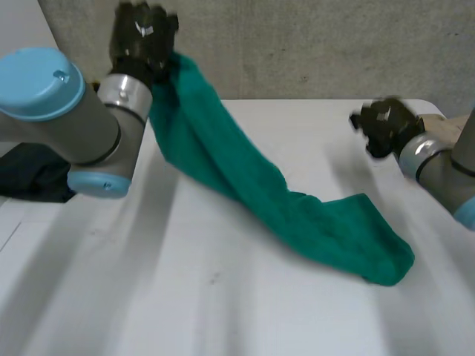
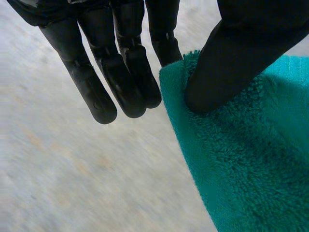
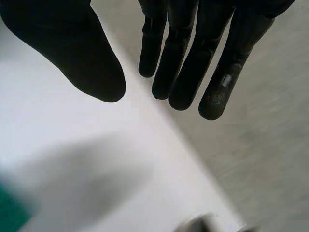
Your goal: Fold the laundry.
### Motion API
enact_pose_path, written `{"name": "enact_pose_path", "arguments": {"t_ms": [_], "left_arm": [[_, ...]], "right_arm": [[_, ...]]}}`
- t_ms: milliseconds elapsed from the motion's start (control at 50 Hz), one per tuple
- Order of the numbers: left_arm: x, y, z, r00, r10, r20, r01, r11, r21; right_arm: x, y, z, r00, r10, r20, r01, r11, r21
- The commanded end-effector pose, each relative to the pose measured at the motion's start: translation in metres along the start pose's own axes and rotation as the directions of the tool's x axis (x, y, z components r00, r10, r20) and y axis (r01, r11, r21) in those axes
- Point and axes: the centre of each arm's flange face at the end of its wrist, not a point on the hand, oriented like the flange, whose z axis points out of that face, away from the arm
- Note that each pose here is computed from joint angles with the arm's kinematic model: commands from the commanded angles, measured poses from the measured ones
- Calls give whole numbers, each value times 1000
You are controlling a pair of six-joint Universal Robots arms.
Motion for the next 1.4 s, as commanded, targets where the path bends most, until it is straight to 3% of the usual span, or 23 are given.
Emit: {"name": "enact_pose_path", "arguments": {"t_ms": [20, 240, 340, 600, 800, 880, 960, 980, 1060, 1140, 1220, 1320, 1400], "left_arm": [[8, -15, 2, 999, -32, 5, 32, 998, 58], [5, -54, -49, 992, -48, -113, 57, 995, 80], [-4, -82, -64, 990, -50, -130, 67, 989, 133], [-27, -139, -87, 983, -119, -142, 153, 954, 256], [-36, -154, -92, 983, -124, -132, 159, 942, 296], [-38, -152, -90, 985, -120, -123, 152, 944, 294], [-41, -147, -84, 987, -115, -108, 142, 946, 290], [-42, -147, -82, 988, -113, -103, 139, 946, 291], [-49, -136, -62, 993, -105, -57, 117, 951, 287], [-59, -128, -46, 994, -110, 11, 102, 953, 285], [-66, -123, -37, 990, -117, 72, 93, 955, 281], [-61, -109, -36, 989, -122, 80, 96, 956, 276], [-45, -66, -42, 992, -111, 64, 97, 977, 192]], "right_arm": [[16, -21, 2, 992, 110, -60, -102, 988, 113], [-14, 4, -7, 976, 205, 72, -202, 978, -49], [-26, 15, -2, 946, 283, 158, -270, 958, -99], [-77, 30, -10, 718, 560, 413, -491, 828, -270], [-109, 35, -15, 671, 584, 458, -480, 812, -332], [-102, 28, -8, 693, 559, 455, -479, 829, -288], [-73, 9, 10, 786, 493, 373, -462, 869, -176], [-56, -6, 16, 832, 460, 310, -449, 887, -109], [-9, -50, 24, 899, 412, 147, -429, 896, 114], [31, -97, 17, 909, 412, 56, -403, 842, 358], [51, -129, -7, 914, 406, 8, -358, 797, 486], [52, -132, -29, 921, 389, -11, -333, 802, 496], [37, -116, -42, 926, 378, -10, -339, 841, 423]]}}
